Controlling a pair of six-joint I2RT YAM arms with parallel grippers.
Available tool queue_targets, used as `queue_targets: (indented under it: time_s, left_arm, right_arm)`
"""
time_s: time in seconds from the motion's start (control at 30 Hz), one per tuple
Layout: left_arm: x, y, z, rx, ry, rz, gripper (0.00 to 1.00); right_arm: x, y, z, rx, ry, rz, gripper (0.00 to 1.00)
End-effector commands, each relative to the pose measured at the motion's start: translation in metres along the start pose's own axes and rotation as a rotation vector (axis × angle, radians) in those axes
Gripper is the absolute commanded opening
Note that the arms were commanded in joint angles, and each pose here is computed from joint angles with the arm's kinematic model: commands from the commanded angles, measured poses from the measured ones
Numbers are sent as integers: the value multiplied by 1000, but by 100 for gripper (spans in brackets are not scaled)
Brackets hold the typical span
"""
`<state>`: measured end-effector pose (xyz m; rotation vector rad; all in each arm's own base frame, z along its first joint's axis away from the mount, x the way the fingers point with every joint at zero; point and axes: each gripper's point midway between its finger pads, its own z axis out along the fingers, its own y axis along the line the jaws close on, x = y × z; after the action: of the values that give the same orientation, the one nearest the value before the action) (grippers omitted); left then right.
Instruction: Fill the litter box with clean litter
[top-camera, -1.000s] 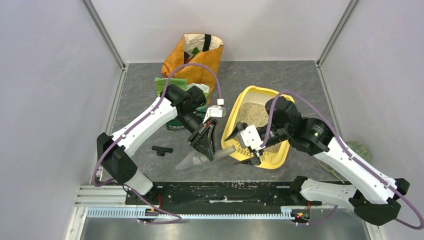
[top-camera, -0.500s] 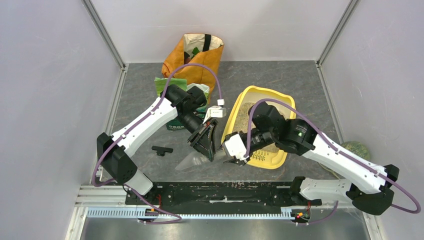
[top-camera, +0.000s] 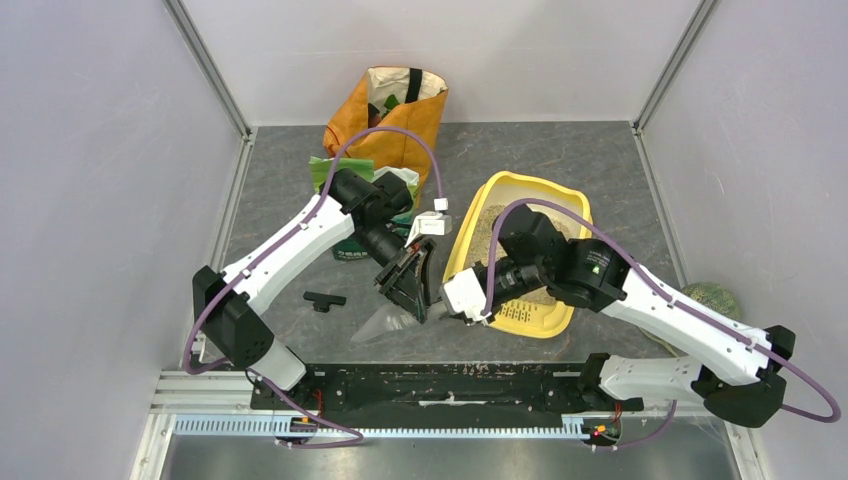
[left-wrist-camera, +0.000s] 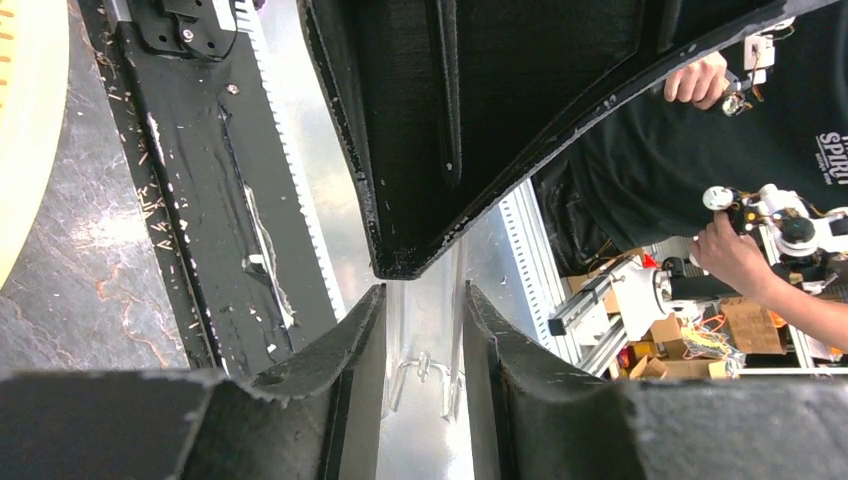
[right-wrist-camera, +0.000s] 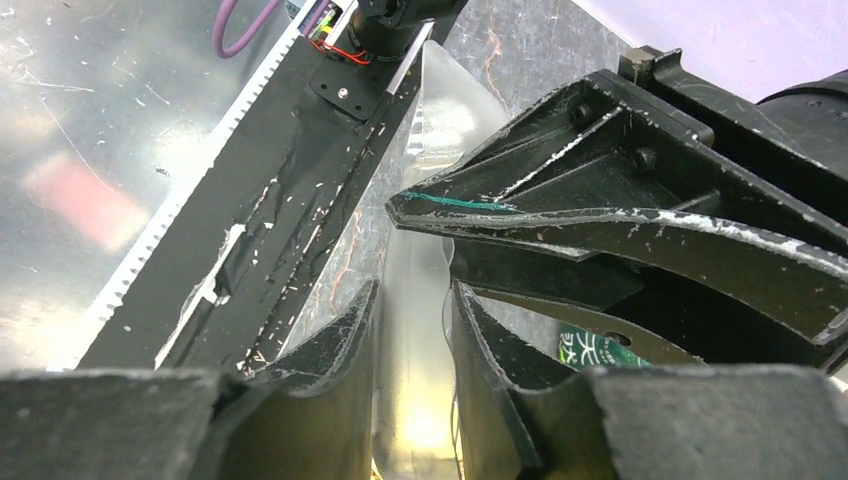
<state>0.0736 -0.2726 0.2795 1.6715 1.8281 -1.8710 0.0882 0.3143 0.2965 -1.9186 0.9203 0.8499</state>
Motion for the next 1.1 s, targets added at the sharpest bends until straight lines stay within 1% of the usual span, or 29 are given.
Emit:
queue_targets:
  time_s: [0.0, 0.07, 0.1, 0.23, 0.3, 0.33, 0.4, 0.5, 0.57, 0.63, 0.7, 0.77, 0.87, 0.93, 1.03, 1.07]
  left_arm:
    - [-9, -21, -14, -30, -28, 12, 43]
    - [-21, -17, -30, -88, -63, 51, 60]
    - [-27, -15, -39, -122, -81, 73, 71]
    - [-61, -5, -87, -338, -192, 169, 75]
    - [-73, -4, -107, -466, -240, 217, 81]
    - [-80, -3, -118, -546, -260, 267, 83]
    - [-94, -2, -135, -697, -325, 321, 87]
    - [-109, -15, -161, -896, -454, 390, 89]
    - [-114, -21, -177, -1008, -542, 395, 89]
    - [-117, -25, -190, -1090, -596, 388, 89]
    - [-114, -22, -202, -1154, -597, 325, 89]
    - [-109, -15, -208, -1189, -568, 276, 88]
    - [-107, -14, -211, -1195, -507, 300, 90]
    - [-109, -13, -219, -1222, -476, 319, 91]
    - [-100, 12, -243, -1319, -370, 310, 90]
    - [-97, 17, -251, -1330, -338, 332, 90]
  right_arm:
    - [-16, -9, -13, 74, -18, 41, 10]
    - [-15, -8, -16, 96, -8, 95, 3]
    - [-14, -7, -17, 104, -3, 123, 0]
    - [-11, -11, -27, 168, 7, 270, 0]
    - [-10, -20, -34, 211, -5, 360, 0]
    - [-9, -27, -38, 234, -18, 425, 0]
    - [-11, -44, -49, 283, -73, 563, 0]
    - [-14, -74, -67, 357, -175, 772, 0]
    - [-13, -89, -76, 395, -216, 904, 0]
    - [-12, -102, -85, 430, -272, 1014, 0]
    - [-12, -115, -96, 463, -329, 1097, 0]
    - [-10, -128, -107, 490, -364, 1162, 0]
    - [-5, -145, -125, 509, -417, 1258, 0]
    - [-2, -153, -139, 526, -444, 1288, 0]
    - [12, -162, -158, 587, -458, 1325, 0]
    - [18, -166, -167, 616, -468, 1347, 0]
